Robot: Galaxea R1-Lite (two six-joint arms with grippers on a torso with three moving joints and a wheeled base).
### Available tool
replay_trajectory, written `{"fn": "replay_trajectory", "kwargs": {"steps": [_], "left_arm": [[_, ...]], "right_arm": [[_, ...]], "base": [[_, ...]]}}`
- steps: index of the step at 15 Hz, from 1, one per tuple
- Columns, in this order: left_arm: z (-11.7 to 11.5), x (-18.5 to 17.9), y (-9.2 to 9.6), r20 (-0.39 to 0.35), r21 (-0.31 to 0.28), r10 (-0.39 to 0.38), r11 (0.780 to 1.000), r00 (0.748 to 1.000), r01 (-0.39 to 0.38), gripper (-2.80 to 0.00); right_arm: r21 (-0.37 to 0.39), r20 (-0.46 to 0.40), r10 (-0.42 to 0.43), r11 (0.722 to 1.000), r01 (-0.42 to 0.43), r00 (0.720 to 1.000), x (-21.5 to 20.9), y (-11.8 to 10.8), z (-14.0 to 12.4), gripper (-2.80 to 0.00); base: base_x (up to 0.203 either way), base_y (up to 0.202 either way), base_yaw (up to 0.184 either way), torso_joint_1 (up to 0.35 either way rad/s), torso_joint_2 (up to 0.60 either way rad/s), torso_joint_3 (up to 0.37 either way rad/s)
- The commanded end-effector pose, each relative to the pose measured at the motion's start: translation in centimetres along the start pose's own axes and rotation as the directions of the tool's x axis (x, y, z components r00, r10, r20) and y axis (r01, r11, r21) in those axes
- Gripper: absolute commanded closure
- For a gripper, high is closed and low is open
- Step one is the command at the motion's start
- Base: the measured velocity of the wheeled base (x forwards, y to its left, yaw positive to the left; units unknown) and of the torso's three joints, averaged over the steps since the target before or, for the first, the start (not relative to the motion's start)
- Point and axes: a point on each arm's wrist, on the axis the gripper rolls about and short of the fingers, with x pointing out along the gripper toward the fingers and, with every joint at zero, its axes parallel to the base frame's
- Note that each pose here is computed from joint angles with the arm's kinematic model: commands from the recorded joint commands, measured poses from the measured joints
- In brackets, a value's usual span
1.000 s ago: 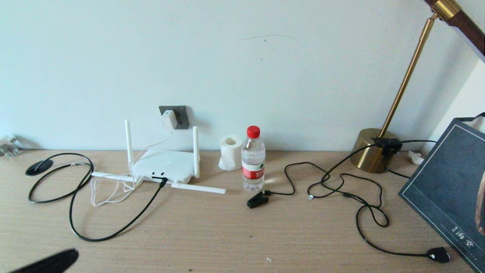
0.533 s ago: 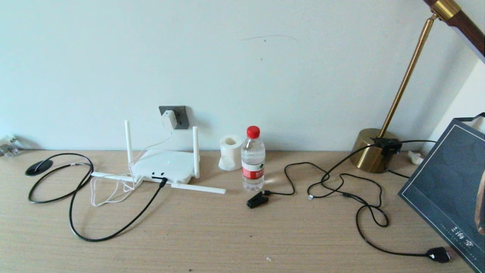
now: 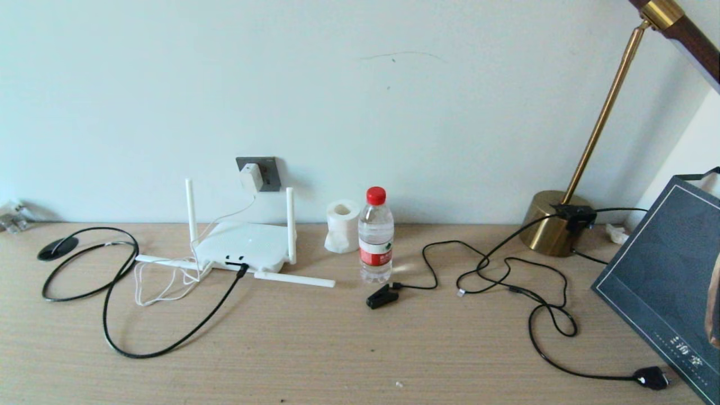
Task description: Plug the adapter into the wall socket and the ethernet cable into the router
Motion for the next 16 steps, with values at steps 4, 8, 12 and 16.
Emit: {"fn": "replay_trajectory", "kwargs": {"steps": [4, 8, 12, 16], "left_arm": [[-0.3, 0.2, -0.2, -0.079, 0.005, 0.083, 0.997, 0.993, -0.082, 0.0], [-0.5, 0.0, -0.3, 0.009, 0.037, 0.042, 0.998, 0.999, -0.042, 0.0], [-0.9, -0.7, -0.2, 0.099, 0.07, -0.054, 0.996, 0.994, 0.047, 0.0], [-1.8, -1.7, -0.3, 0.343, 0.067, -0.016, 0.998, 0.939, -0.008, 0.0]], "right_arm": [[-0.01, -0.001, 0.0, 1.0, 0.0, 1.0, 0.0, 0.0, 0.0, 0.0], [-0.01, -0.002, 0.0, 1.0, 0.0, 1.0, 0.0, 0.0, 0.0, 0.0], [-0.014, -0.005, 0.003, 1.0, -0.003, 1.0, 0.0, 0.0, 0.0, 0.0], [-0.035, -0.008, 0.015, 0.999, -0.016, 1.0, 0.0, 0.0, 0.0, 0.0]], "base": [[0.0, 0.0, 0.0, 0.0, 0.0, 0.0], [0.0, 0.0, 0.0, 0.0, 0.0, 0.0], [0.0, 0.0, 0.0, 0.0, 0.0, 0.0], [0.0, 0.0, 0.0, 0.0, 0.0, 0.0]]}}
